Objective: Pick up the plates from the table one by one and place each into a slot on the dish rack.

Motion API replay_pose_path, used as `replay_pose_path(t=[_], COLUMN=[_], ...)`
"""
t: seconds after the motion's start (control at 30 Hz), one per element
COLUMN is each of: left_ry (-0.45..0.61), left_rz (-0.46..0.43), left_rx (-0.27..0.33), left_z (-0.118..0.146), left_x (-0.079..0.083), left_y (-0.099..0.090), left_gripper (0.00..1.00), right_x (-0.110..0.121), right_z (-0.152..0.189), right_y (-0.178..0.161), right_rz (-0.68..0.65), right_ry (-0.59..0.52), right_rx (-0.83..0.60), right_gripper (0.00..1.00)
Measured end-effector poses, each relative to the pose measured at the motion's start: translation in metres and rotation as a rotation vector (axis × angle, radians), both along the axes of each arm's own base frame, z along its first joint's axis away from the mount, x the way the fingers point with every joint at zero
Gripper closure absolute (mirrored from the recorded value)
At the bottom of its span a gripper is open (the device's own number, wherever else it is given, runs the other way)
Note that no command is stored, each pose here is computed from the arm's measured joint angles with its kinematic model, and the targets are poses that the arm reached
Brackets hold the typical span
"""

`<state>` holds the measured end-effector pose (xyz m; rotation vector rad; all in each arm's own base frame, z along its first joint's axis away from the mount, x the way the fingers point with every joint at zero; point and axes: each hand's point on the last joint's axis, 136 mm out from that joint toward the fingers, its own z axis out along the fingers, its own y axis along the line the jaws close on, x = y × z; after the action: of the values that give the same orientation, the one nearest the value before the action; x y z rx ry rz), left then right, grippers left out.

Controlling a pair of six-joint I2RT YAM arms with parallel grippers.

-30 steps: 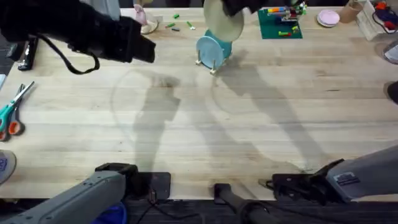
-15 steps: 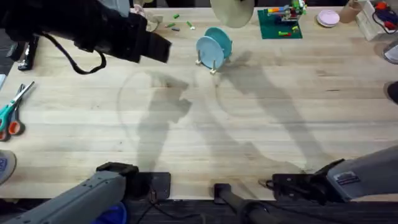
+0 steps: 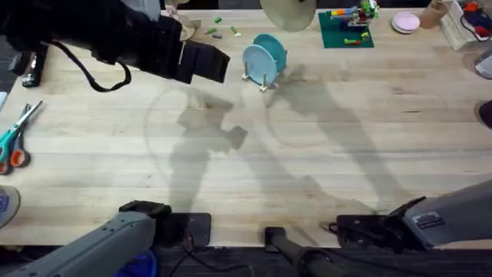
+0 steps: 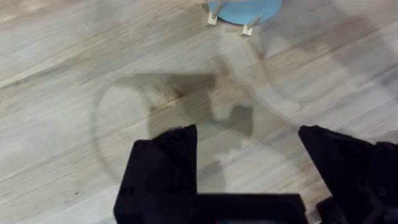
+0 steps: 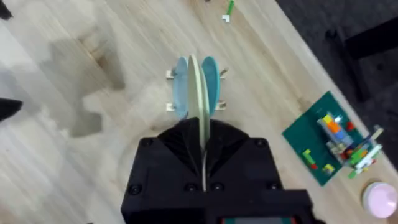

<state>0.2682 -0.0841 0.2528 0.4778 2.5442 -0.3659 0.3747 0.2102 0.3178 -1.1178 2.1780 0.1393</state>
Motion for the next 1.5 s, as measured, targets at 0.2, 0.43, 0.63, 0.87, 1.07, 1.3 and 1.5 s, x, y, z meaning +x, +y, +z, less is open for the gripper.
replay_pose_path(t=[0.2,0.43,0.63,0.87,1.07,1.3,1.5], left_ry=[-0.004,-0.004,-0.004,-0.004,-0.004,-0.003,-0.003], left_rz=[0.000,0.000,0.000,0.000,0.000,0.000,0.000], left_rx=[0.000,0.000,0.000,0.000,0.000,0.000,0.000], left_z=[0.000,0.000,0.000,0.000,0.000,0.000,0.000], left_x=[0.001,0.001,0.001,0.001,0.001,0.001,0.001], left_y=[0.000,0.000,0.000,0.000,0.000,0.000,0.000], left_gripper=[0.005,0.005,0.006,0.006,0.006,0.006,0.005], right_x=[0.016,0.019,0.015,0.012,0.012,0.011,0.004], right_z=[0.009,0.010,0.020,0.045,0.045,0.044,0.040], right_y=[-0.008,-0.012,-0.014,-0.015,-0.015,-0.016,-0.009], right_rz=[0.012,0.022,0.023,0.019,0.018,0.006,0.000], right_ry=[-0.076,-0.090,-0.098,-0.141,-0.138,-0.126,-0.092], right_rx=[-0.008,-0.025,-0.022,0.000,-0.001,0.007,0.023], right_gripper=[0.972,0.972,0.972,0.973,0.973,0.972,0.972])
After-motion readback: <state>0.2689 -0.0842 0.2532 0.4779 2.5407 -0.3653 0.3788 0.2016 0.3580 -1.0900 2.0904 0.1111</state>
